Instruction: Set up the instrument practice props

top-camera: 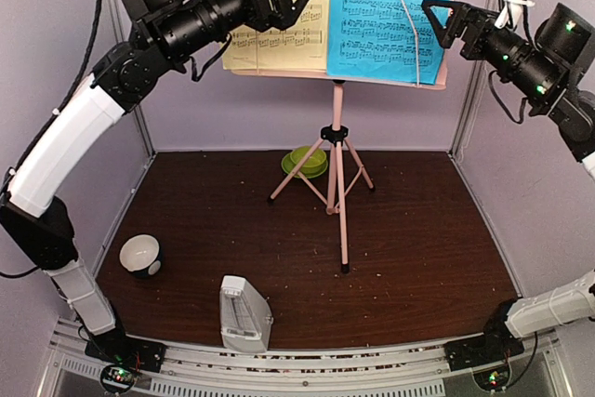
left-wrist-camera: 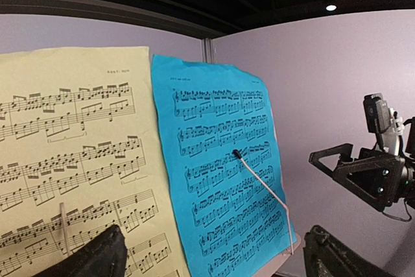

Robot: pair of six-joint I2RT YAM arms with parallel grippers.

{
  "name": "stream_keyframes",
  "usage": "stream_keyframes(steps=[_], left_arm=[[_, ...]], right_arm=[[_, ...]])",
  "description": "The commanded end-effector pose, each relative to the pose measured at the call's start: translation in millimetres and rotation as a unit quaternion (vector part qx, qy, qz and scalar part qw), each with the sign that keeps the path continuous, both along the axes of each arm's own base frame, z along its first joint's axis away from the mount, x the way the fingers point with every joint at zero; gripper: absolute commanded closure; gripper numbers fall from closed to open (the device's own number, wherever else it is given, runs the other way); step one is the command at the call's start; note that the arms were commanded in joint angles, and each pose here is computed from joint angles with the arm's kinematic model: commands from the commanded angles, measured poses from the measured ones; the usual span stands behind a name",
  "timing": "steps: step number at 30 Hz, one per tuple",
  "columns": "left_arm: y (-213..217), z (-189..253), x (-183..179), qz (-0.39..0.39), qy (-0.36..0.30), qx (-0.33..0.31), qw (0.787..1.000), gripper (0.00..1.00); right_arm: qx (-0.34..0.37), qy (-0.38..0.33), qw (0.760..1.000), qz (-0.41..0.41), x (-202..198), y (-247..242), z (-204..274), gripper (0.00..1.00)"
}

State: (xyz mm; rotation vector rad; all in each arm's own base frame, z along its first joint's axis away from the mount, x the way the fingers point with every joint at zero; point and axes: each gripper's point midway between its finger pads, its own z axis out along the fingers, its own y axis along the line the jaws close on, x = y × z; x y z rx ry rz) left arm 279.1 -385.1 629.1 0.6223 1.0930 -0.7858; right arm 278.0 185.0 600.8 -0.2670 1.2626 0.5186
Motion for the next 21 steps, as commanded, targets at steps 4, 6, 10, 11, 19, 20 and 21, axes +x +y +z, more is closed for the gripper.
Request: stream_keyframes(steps=[4,6,10,11,19,20,21], left_arm=[[46,-25,-8,0.044,0.091,0.004,0.995,0.02],[56,-45,-9,0.053,0.127,0.017,0.990,0.02],[84,-107,-12,0.087,0.223,0.053,0.970,0.02],[93,-123,-14,0.099,0.247,0.060,0.962,0.02],[145,-260,-63,0.122,0.454,0.145,0.871,0.02],[144,-275,-72,0.117,0.471,0.160,0.860,0.02],[139,-286,-85,0.108,0.481,0.177,0.852,0.02]], right_arm=[[0.003,0.040,0.999,-0.007,-27,-27,-21,0.00],[-0.004,0.066,0.998,-0.007,-31,-31,-37,0.00],[-0.021,0.143,0.989,-0.020,-35,-41,-86,0.00],[-0.026,0.161,0.986,-0.021,-37,-42,-100,0.00],[-0.033,0.261,0.965,0.008,-63,-49,-202,0.00],[-0.032,0.273,0.961,0.011,-65,-48,-215,0.00],[-0.032,0.285,0.958,0.014,-67,-48,-228,0.00]])
